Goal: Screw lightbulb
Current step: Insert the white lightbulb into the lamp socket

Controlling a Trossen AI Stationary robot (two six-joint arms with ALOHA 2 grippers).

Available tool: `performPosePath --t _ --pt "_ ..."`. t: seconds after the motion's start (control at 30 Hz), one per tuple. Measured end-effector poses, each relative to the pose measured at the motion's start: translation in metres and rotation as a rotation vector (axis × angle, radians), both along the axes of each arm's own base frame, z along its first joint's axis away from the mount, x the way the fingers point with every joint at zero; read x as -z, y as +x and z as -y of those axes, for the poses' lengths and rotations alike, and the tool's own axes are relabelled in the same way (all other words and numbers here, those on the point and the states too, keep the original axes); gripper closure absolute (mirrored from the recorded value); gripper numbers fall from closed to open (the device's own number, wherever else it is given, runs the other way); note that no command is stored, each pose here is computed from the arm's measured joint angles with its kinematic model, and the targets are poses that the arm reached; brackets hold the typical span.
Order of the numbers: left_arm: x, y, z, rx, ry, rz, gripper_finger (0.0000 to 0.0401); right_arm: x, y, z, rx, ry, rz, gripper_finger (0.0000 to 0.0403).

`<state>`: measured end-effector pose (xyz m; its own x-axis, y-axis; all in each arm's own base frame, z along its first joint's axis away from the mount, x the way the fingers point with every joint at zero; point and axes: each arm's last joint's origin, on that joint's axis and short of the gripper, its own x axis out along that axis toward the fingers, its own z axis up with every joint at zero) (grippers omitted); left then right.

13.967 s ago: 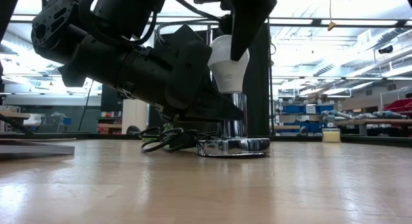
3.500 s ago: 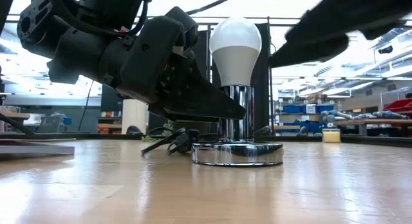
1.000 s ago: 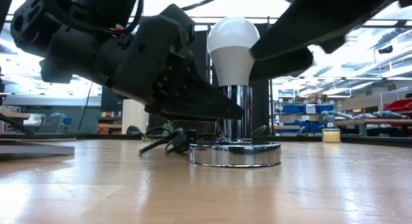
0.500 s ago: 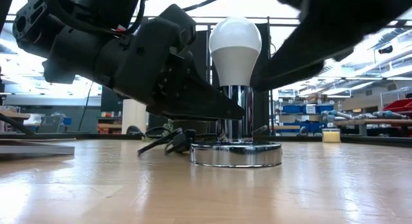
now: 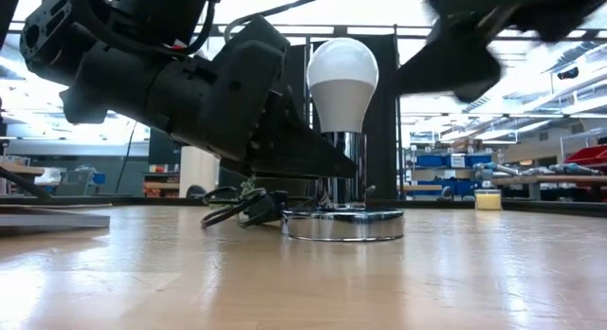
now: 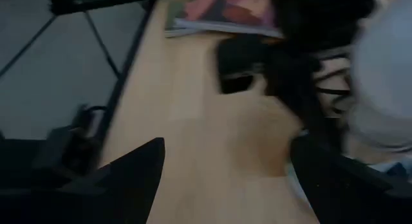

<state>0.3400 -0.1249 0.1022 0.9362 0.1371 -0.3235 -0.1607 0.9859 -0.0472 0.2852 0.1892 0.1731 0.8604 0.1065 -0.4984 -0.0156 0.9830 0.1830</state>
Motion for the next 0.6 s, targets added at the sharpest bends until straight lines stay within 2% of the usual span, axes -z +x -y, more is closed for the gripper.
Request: performPosePath --t 0.1,0.17,0.27,0.4,0.6 --pt "0.000 0.000 0.000 0.002 0.004 -0.003 0.0213 0.000 -0.009 -0.007 0.054 -0.071 0.013 0.0059" --pt "0.000 0.000 0.000 0.027 0.009 -0.007 0.0213 0.001 -0.008 0.000 0.120 -0.127 0.003 0.0059" --pt "0.000 0.000 0.003 0.084 0.015 -0.012 0.0213 0.005 0.000 0.017 0.165 -0.150 -0.035 0.0059" --pt "0.000 0.000 0.006 0.151 0.005 -0.019 0.0213 0.005 0.014 0.036 0.123 -0.133 -0.057 0.0059" --pt "0.000 0.000 0.006 0.141 0.006 -0.020 0.0213 0.000 0.024 0.042 0.041 -0.098 -0.005 0.0059"
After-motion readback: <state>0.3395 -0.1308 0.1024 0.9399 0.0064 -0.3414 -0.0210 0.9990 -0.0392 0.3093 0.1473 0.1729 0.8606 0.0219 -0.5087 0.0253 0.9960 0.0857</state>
